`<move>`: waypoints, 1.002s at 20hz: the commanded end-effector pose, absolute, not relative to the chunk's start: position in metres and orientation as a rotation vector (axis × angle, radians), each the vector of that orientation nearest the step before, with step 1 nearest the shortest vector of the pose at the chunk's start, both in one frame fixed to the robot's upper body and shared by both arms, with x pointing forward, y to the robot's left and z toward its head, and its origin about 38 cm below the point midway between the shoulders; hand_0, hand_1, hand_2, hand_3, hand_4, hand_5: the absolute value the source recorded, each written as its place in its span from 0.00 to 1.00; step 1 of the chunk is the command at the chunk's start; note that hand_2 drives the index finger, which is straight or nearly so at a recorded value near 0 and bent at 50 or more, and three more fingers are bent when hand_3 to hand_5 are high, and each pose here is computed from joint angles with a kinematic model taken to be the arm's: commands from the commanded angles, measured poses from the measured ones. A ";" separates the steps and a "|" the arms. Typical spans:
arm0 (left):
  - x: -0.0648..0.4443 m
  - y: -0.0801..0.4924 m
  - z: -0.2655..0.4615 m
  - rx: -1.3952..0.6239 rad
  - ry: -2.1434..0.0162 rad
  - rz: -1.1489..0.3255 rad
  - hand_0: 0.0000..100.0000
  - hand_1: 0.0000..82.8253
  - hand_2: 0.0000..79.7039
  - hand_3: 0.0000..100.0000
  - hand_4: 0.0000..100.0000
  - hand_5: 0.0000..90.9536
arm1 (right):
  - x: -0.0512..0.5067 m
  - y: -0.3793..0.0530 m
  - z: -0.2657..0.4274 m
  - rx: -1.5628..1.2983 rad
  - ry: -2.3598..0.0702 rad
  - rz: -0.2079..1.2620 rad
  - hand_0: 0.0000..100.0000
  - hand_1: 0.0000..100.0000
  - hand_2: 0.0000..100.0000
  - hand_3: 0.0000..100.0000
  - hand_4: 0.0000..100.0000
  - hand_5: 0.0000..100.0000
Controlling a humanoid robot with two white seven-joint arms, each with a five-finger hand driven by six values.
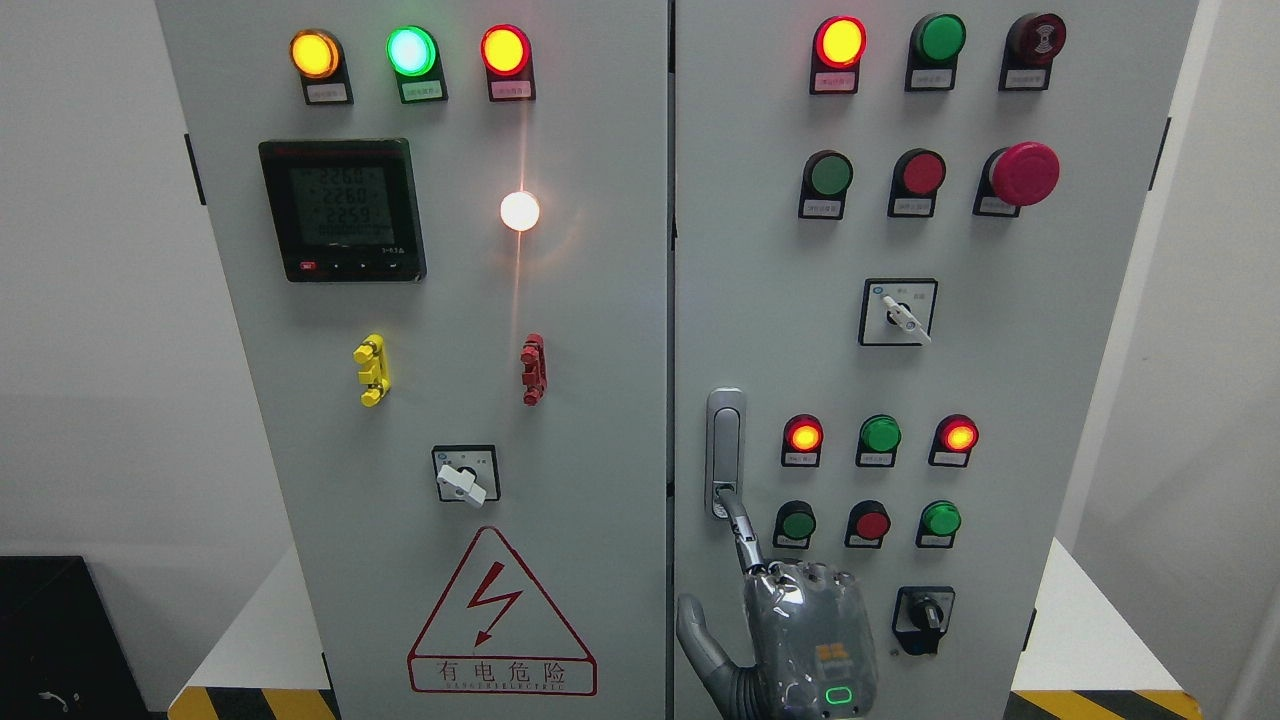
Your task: Release door handle
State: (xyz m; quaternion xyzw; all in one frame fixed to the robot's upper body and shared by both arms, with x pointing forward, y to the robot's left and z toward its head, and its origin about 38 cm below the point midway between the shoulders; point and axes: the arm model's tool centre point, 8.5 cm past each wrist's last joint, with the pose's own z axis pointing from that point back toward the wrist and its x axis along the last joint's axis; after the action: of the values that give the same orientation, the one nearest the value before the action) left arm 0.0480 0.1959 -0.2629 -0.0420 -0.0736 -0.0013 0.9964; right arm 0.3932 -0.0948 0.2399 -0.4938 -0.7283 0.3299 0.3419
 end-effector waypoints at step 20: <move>0.048 0.196 -0.263 -0.085 -0.148 -0.003 0.12 0.67 0.00 0.00 0.00 0.00 | 0.403 -0.092 0.237 -1.331 -1.843 0.885 0.52 0.29 0.02 1.00 1.00 1.00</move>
State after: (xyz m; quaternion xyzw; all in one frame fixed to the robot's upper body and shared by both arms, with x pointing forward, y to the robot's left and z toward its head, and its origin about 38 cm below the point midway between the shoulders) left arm 0.0480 0.1959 -0.2629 -0.0420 -0.0736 -0.0013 0.9964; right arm 0.4011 -0.0917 0.2385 -0.5098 -0.7135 0.3373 0.3424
